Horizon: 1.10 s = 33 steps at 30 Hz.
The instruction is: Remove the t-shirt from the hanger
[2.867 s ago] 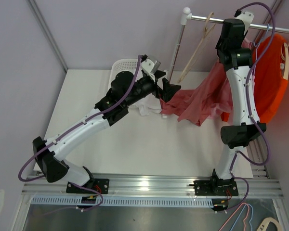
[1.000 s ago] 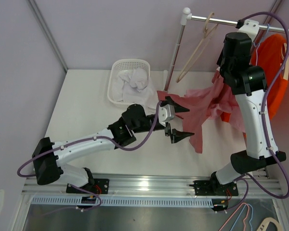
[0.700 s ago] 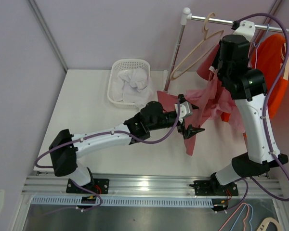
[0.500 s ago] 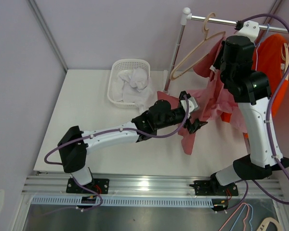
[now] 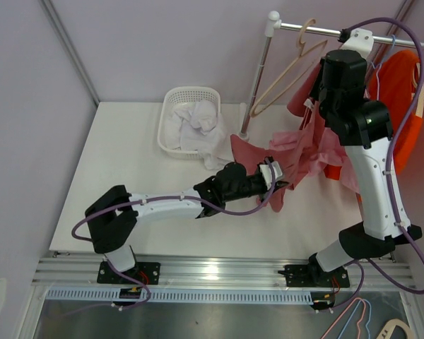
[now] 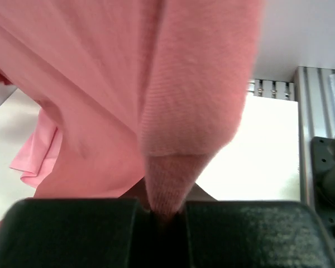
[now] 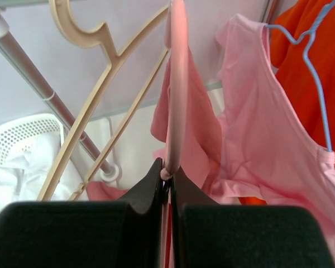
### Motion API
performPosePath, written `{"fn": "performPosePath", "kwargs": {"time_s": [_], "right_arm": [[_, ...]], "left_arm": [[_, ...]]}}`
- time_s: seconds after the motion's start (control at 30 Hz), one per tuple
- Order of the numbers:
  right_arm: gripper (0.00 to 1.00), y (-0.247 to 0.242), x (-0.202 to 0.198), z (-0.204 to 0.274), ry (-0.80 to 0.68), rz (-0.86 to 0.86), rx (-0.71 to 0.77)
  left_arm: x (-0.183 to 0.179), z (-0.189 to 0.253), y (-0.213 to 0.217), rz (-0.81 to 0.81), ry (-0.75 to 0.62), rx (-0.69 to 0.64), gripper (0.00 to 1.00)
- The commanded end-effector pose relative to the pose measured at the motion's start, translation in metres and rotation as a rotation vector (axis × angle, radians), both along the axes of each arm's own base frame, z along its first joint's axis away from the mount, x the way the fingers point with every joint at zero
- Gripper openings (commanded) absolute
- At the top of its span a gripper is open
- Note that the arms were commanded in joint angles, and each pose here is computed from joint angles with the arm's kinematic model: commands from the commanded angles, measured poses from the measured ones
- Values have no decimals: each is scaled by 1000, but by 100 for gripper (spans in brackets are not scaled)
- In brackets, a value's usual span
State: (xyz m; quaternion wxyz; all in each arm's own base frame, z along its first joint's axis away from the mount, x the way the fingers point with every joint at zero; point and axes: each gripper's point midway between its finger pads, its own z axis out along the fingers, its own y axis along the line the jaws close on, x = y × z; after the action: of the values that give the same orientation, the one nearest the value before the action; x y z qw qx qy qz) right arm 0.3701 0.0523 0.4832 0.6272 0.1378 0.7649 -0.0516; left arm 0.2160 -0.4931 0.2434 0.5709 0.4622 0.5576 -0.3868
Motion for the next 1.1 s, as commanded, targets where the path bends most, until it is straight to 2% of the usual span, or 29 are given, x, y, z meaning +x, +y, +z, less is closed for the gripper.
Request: {"fn": "performPosePath", "kwargs": {"time_s": [0.0, 0.17, 0.2, 0.27, 0.3, 0.37, 0.4, 0.43, 0.5, 0.53, 0.6, 0.67, 0.73, 0.77, 0.8, 0.83, 0.87, 0.93, 0.97, 1.03, 1.07], "right_arm": [[0, -2, 8, 19, -72, -18, 17], [0, -12, 38, 2, -32, -48, 1], [0, -14, 41, 1, -29, -56, 3], [0, -21, 50, -4, -20, -69, 5], [0, -22, 53, -6, -16, -67, 6], [0, -26, 56, -7, -14, -73, 8], [0, -27, 57, -7, -14, -73, 9], [0, -29, 58, -6, -17, -76, 10], [0, -32, 56, -5, -15, -81, 12], [0, -32, 56, -5, -12, -78, 12], [0, -33, 53, -6, -7, -78, 14], [0, -32, 49, -10, 15, -71, 12], [0, -28, 41, -9, 22, -52, 28], [0, -26, 35, -17, 56, -41, 27], [0, -23, 30, -18, 63, -24, 36], [0, -19, 20, -14, 55, -7, 61], [0, -16, 14, -19, 74, 9, 65], [0, -11, -4, -9, 54, 38, 79], [0, -10, -10, -8, 59, 44, 79], [0, -10, -20, -1, 50, 59, 91], [0, -8, -28, 1, 51, 72, 94]], "left_arm": [[-34, 57, 10, -97, -56, -152, 1], [-79, 68, 27, -121, -94, -173, 1], [-101, 62, 27, -157, -105, -163, 1], [-119, 58, 31, -161, -117, -154, 1], [-142, 55, 29, -203, -121, -143, 1], [-165, 40, 28, -243, -108, -118, 1], [-188, 38, 25, -293, -100, -124, 1], [-198, 17, 23, -312, -85, -87, 1], [-223, 4, 18, -359, -48, -91, 1], [-231, -23, 14, -385, -25, -42, 1], [-234, -48, 12, -381, 18, -2, 1], [-220, -65, 9, -304, 13, 4, 1], [-192, -61, 5, -192, 13, -12, 1], [-162, -73, 8, -117, 41, 40, 1], [-145, -46, -3, -79, 104, -8, 1], [-130, -45, -4, -51, 157, 4, 1], [-93, -40, -3, 29, 262, 20, 1], [-66, -24, -11, 32, 360, 14, 1], [-36, -14, -8, 84, 444, 7, 1], [-12, 12, -25, 69, 511, -16, 1], [7, 8, -22, 100, 569, -6, 1]]}}
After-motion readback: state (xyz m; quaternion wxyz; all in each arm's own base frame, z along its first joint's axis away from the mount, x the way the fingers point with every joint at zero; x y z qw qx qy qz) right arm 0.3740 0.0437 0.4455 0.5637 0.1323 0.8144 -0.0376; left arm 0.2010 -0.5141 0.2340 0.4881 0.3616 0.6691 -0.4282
